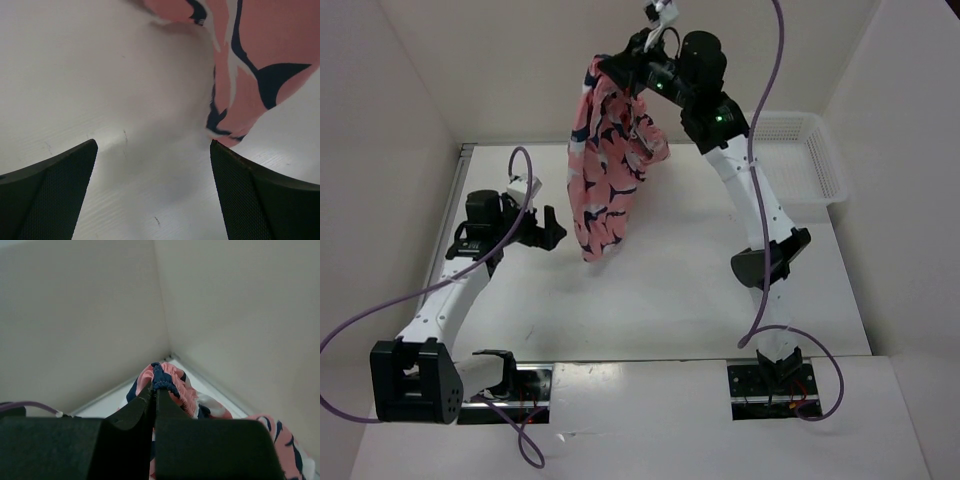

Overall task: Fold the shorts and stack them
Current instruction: Flatten the shorts out

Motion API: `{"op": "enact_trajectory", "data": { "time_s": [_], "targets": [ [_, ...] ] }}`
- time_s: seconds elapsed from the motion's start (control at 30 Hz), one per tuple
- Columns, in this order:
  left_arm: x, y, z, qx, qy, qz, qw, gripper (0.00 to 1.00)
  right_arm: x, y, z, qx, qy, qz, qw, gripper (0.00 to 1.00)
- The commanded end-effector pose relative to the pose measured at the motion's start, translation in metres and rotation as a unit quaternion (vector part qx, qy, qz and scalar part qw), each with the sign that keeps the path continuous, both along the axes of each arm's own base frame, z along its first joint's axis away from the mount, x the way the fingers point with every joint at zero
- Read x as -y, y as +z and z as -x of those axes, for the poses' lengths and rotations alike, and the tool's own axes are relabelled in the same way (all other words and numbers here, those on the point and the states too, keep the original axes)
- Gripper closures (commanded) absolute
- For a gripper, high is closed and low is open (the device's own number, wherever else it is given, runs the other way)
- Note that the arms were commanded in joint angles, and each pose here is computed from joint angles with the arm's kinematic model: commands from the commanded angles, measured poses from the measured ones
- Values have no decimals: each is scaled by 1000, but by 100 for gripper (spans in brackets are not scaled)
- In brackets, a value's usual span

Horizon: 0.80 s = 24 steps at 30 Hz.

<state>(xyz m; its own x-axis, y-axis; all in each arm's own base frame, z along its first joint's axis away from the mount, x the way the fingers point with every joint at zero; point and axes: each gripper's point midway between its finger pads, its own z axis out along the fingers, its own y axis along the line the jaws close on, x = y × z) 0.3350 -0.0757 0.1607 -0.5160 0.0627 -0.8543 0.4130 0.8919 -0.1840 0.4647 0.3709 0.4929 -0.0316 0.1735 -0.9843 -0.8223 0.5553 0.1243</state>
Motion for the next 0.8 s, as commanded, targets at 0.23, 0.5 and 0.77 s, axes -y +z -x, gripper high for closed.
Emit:
{"op": "enact_trajectory", "data": {
  "time_s": [0.23, 0.5, 0.77],
  "targets": [
    [22, 34, -19, 53, -46, 16, 997, 0, 41, 102, 36, 74, -58, -82, 992, 100],
    [50, 25, 29, -38, -129, 77, 988, 0, 64, 121, 30, 103, -121, -93, 983, 100],
    [72, 58, 26, 31, -155, 55, 986, 0, 66, 117, 19, 91, -162, -102, 977, 100]
  ]
}}
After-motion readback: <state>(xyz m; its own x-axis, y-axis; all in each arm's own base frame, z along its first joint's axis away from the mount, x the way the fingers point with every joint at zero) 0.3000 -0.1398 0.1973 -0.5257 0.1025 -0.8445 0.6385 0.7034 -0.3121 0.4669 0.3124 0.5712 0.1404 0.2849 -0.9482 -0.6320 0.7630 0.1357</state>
